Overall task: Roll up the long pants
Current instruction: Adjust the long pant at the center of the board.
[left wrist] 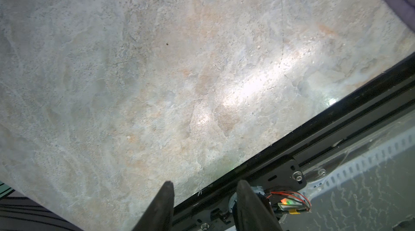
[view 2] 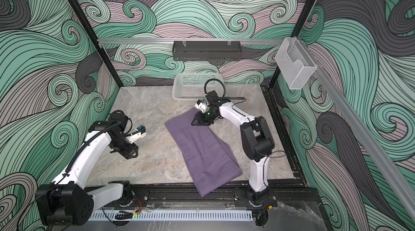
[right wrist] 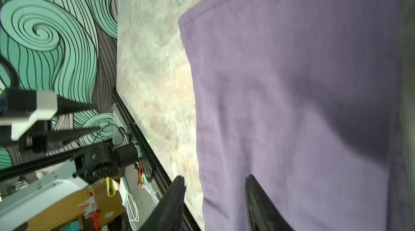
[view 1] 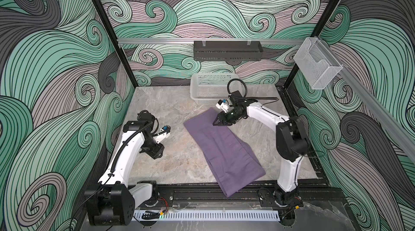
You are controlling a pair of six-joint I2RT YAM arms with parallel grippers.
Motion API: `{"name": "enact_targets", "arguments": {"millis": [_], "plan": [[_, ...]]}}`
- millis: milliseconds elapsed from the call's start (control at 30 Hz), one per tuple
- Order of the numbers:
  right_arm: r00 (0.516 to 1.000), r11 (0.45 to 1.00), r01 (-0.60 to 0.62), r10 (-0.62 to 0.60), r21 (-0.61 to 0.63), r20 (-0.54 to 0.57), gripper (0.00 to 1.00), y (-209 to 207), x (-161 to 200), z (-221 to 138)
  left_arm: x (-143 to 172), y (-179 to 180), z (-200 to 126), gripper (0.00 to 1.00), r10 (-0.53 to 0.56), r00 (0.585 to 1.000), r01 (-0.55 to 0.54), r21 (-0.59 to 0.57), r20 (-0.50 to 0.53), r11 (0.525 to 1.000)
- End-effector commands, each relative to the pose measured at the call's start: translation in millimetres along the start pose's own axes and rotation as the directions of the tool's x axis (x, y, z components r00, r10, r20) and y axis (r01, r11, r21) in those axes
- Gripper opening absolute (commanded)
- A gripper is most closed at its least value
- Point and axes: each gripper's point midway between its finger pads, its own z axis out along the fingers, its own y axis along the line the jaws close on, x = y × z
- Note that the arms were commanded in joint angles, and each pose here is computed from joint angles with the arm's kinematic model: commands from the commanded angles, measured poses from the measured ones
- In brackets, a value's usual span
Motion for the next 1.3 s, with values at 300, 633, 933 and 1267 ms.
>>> {"name": "enact_targets", "arguments": {"millis": [300,633,933,1267], "plan": [[0.930,0.970,-0.179,0.222,0.165,-0.293,0.46,-10.2,235.5,40.1,-30.9,0.1,-0.8,0.47,-0.031,0.999,0.029,0.114,0.016,0.993],[0.818,0.997,0.066,-0.029,0.044,-0.574,0.45,60.5,239.8,116.4,-42.4,-3.4,-5.7,0.47,-0.045,0.998,0.039,0.162,0.033,0.986],[0.808,0.978,0.207,-0.187,-0.028,-0.558,0.51,105.9,196.4,105.0,-5.5,-4.7,-4.4,0.48,0.015,1.000,-0.016,0.034,0.023,0.999],[0.292,0.151,0.934,-0.845,0.325,-0.448,0.99,110.7,203.7,2.8,-26.1,-2.1,4.9,0.50,0.042,0.996,-0.048,0.070,0.078,0.996]]}}
